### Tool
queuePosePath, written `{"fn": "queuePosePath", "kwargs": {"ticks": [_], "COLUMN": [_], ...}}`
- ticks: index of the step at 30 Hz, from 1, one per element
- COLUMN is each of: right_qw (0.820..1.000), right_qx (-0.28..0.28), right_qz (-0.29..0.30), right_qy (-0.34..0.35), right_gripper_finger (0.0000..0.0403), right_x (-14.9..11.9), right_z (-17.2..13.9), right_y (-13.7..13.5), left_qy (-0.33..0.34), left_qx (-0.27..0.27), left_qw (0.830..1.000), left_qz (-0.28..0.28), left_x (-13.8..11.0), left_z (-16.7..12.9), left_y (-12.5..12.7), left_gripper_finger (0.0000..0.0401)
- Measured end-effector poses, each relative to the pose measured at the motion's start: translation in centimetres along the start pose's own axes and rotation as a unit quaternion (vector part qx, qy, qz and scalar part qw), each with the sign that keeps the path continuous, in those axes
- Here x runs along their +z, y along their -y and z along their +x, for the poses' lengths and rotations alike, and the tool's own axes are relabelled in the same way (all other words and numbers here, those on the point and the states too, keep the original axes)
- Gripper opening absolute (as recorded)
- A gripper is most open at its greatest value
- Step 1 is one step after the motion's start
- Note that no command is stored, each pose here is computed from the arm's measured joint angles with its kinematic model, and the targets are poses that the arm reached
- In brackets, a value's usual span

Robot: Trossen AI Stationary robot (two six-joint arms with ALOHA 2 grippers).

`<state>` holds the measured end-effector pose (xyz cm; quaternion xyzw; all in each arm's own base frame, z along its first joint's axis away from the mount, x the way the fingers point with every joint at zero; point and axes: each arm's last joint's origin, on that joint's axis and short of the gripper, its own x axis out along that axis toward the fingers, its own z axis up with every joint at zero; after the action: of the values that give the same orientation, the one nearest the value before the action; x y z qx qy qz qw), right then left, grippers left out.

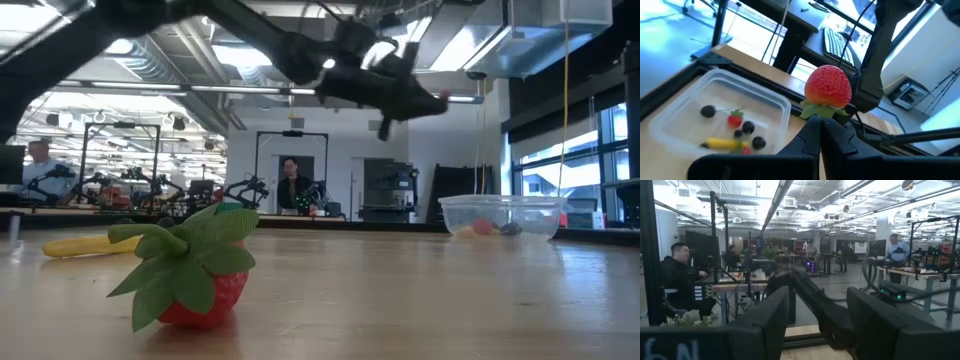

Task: Pick and placing Produce into tupperware
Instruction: Put the red strawberry into the transparent bin

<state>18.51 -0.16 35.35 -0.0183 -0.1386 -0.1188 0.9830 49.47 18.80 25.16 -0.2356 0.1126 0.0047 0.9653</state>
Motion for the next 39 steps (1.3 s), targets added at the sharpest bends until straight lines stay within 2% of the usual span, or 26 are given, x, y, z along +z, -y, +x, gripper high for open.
{"fn": "queuePosePath", "kwargs": {"ticks": [5,11,16,24,35,39], "right_qw": [1.000,1.000,1.000,1.000,1.000,1.000], "right_qx": [-0.001,-0.001,0.000,-0.010,-0.010,-0.010], "right_qz": [0.000,-0.001,-0.003,-0.004,-0.004,-0.005], "right_qy": [0.008,0.010,-0.005,-0.009,-0.011,-0.011], "right_gripper_finger": [0.0201,0.0201,0.0201,0.0201,0.0201,0.0201], "right_x": [0.4,0.6,0.3,0.3,0.2,0.2], "right_z": [-0.4,-0.6,-0.6,-0.6,-0.6,-0.6], "right_y": [0.1,0.2,0.2,0.3,0.3,0.3], "left_qy": [-0.007,0.005,-0.003,-0.010,-0.010,-0.030], "left_qx": [-0.009,0.009,0.010,0.057,0.054,0.062], "left_qw": [1.000,1.000,0.997,0.995,0.996,0.995], "left_qz": [-0.017,-0.027,-0.071,-0.085,-0.072,-0.073], "left_x": [-0.7,-2.0,-3.7,-4.6,-4.7,-5.1], "left_z": [2.9,5.2,6.8,7.1,7.2,7.2], "left_y": [-1.4,-3.6,-5.1,-5.9,-5.6,-5.8], "left_gripper_finger": [0.0000,0.0000,0.0000,0.0000,0.0008,0.0002]}}
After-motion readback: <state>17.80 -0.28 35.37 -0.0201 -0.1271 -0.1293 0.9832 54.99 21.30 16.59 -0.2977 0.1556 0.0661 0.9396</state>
